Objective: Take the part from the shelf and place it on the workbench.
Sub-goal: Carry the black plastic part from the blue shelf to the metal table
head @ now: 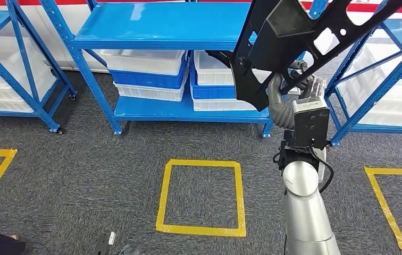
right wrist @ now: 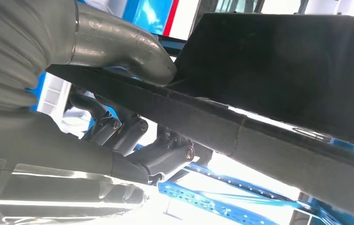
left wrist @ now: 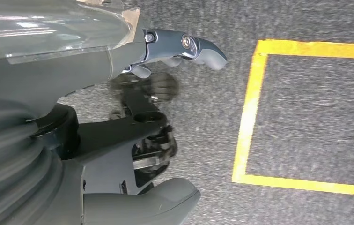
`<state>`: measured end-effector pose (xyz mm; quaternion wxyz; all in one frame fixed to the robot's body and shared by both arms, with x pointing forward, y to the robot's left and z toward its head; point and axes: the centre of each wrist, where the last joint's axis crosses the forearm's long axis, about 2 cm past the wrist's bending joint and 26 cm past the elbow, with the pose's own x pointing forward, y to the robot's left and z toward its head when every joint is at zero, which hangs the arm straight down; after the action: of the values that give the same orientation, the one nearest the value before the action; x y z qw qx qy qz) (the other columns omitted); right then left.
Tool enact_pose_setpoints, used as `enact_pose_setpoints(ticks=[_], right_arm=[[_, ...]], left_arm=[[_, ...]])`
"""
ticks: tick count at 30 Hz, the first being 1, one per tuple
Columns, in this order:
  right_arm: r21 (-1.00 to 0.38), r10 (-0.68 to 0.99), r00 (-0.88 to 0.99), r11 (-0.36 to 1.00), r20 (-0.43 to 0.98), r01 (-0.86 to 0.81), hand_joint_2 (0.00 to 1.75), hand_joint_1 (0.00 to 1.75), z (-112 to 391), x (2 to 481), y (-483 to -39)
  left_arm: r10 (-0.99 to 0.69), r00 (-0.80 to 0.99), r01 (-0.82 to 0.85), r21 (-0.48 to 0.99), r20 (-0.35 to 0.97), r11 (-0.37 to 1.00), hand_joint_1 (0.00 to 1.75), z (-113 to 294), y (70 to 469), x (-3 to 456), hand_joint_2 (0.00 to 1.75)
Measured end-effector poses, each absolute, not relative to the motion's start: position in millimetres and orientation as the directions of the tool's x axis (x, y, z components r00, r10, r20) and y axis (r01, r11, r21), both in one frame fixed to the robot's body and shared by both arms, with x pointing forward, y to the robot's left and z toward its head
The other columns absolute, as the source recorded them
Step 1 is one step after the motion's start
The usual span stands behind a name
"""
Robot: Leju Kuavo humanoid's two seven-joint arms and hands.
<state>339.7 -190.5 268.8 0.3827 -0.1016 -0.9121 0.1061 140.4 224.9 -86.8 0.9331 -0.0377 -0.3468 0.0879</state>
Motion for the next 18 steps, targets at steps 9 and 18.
enact_pose_setpoints(ticks=[9,18], right_arm=[[-0.265,0.270,-0.695,0.957,0.667,0.117,1.75,1.75,274.0,340.9,-195.2],[-0.272,0.280,-0.695,0.954,0.662,0.125,1.75,1.75,273.3,341.8,-200.5]], left_arm=[[0.176,0.739,-0.114,-0.136,0.650,0.984,0.00,-85.2,224.1,145.0,1.75],[0.181,0.741,-0.115,-0.143,0.647,0.983,0.00,-84.7,223.1,146.0,1.75]])
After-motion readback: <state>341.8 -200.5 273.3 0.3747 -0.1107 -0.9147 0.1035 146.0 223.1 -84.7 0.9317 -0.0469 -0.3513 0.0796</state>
